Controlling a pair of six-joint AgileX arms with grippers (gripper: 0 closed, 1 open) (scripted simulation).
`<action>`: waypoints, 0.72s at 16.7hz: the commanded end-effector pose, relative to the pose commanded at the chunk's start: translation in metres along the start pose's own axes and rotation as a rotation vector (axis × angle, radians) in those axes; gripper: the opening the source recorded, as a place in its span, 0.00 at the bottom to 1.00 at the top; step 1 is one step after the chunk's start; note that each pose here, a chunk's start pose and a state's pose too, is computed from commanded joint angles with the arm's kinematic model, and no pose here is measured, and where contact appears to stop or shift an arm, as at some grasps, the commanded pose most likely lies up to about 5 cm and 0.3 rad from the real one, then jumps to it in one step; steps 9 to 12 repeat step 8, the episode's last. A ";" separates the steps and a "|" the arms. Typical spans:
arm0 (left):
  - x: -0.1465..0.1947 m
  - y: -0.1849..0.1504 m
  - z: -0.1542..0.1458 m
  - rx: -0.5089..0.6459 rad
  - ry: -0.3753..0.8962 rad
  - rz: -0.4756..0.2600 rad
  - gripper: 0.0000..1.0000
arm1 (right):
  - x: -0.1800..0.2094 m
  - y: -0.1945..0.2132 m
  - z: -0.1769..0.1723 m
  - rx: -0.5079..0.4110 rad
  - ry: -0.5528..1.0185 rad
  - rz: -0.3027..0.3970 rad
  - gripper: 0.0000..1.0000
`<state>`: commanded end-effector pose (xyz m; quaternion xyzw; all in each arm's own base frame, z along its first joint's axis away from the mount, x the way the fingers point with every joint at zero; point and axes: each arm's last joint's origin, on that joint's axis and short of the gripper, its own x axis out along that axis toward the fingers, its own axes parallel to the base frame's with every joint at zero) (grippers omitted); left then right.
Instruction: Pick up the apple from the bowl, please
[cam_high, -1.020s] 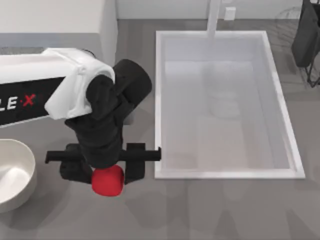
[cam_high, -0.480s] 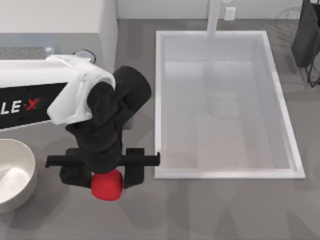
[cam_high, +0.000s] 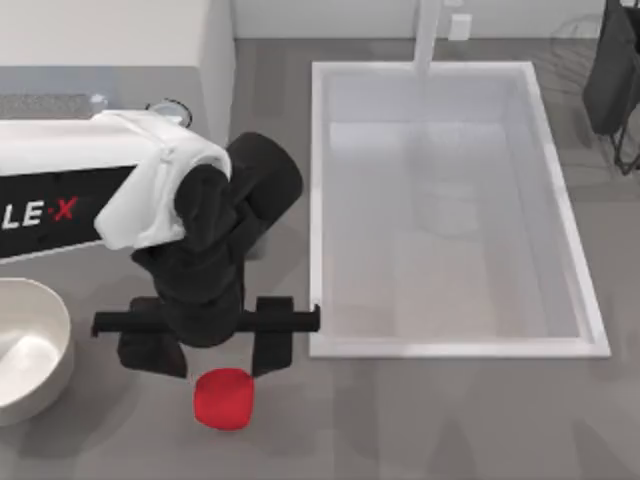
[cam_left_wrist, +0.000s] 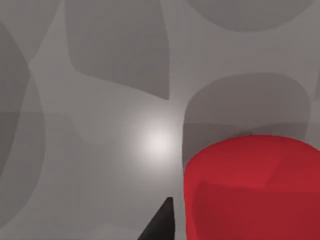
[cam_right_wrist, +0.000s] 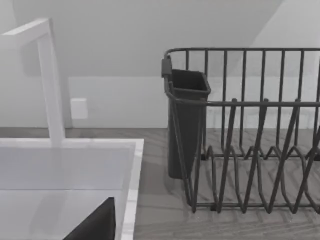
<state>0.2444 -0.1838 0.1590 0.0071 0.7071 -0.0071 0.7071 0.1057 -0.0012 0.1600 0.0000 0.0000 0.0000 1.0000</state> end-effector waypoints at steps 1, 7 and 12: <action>0.000 0.000 0.000 0.000 0.000 0.000 0.90 | 0.000 0.000 0.000 0.000 0.000 0.000 1.00; 0.000 0.000 0.000 0.000 0.000 0.000 1.00 | 0.000 0.000 0.000 0.000 0.000 0.000 1.00; 0.000 0.000 0.000 0.000 0.000 0.000 1.00 | 0.000 0.000 0.000 0.000 0.000 0.000 1.00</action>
